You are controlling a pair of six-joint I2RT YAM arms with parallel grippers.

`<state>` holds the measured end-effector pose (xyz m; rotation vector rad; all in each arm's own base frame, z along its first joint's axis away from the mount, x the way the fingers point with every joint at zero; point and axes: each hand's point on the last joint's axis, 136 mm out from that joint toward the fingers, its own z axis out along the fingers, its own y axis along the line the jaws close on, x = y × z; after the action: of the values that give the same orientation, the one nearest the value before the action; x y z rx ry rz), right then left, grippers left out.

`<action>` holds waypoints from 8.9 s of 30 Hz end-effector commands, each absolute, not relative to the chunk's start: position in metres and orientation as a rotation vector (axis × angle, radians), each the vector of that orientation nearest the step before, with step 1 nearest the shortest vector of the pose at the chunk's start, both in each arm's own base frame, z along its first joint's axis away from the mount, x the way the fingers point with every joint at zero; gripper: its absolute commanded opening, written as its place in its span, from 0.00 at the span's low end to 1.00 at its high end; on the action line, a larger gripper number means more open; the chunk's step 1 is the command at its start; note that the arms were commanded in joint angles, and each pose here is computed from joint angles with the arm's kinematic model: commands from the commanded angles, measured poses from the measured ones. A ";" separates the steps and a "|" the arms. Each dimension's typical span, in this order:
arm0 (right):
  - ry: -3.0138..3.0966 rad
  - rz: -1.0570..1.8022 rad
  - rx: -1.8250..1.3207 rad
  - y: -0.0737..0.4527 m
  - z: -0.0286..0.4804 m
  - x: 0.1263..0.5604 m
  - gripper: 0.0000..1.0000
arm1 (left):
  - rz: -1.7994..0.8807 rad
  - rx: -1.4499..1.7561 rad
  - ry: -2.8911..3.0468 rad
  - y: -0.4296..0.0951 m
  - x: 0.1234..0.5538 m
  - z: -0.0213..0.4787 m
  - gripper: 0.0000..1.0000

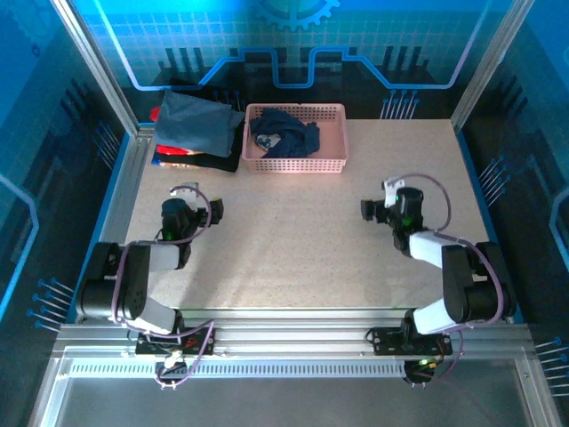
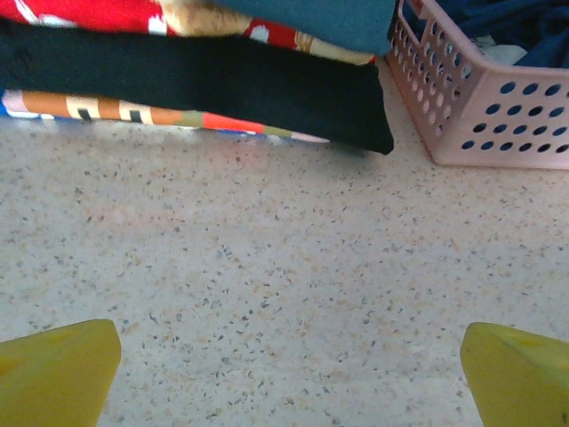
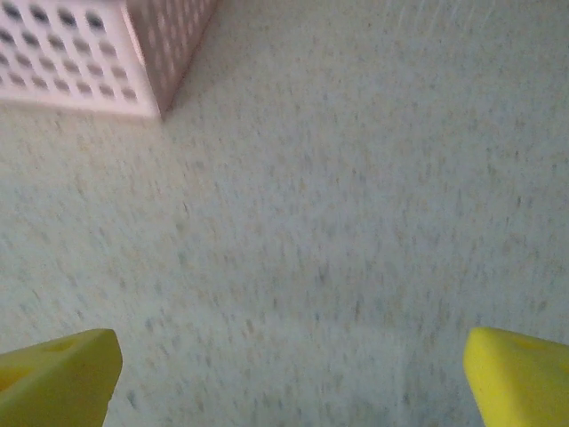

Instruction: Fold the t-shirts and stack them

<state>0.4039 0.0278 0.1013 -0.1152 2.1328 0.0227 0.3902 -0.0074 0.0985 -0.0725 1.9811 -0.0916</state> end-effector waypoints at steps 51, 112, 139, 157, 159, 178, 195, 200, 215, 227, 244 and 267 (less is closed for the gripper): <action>2.797 0.300 0.140 0.136 0.094 0.447 0.10 | -0.550 -0.043 2.649 -0.239 0.529 0.140 0.90; 1.787 0.235 2.207 -0.104 0.037 0.331 0.10 | -1.198 0.097 2.476 -0.321 0.465 0.244 0.99; 2.645 0.470 0.918 0.030 0.130 0.369 0.98 | -1.245 -0.368 2.581 -0.221 0.412 0.123 0.97; 2.907 0.749 0.017 0.208 0.043 0.331 0.68 | -1.225 -0.334 2.733 -0.266 0.464 0.070 0.65; 2.895 0.753 0.060 0.209 0.037 0.339 0.66 | -1.206 -0.302 2.757 -0.271 0.462 0.064 0.65; 2.810 0.798 0.255 0.205 0.028 0.394 0.42 | -1.180 -0.266 2.792 -0.274 0.457 0.063 0.12; 2.858 0.793 0.307 0.201 0.046 0.376 0.49 | -1.262 -0.258 2.741 -0.275 0.456 0.093 0.00; 2.886 0.802 0.327 0.206 0.033 0.384 0.43 | -1.274 -0.259 2.735 -0.274 0.455 0.097 0.00; 2.830 0.626 0.378 0.166 0.068 0.396 0.00 | -1.370 -0.322 2.536 -0.239 0.473 0.169 0.00; 2.532 0.447 0.462 0.079 0.192 0.427 0.00 | -1.403 -0.328 2.280 -0.177 0.486 0.280 0.00; 2.080 0.599 0.104 0.087 0.416 0.474 0.00 | -1.361 -0.154 1.836 -0.136 0.495 0.476 0.00; 1.720 0.791 -0.061 0.100 0.540 0.480 0.00 | -1.182 -0.109 1.504 -0.059 0.466 0.603 0.00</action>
<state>0.4563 0.1243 0.5305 -0.1374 1.7777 0.8256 0.4710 -0.1024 0.5710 -0.0286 1.6126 -1.2485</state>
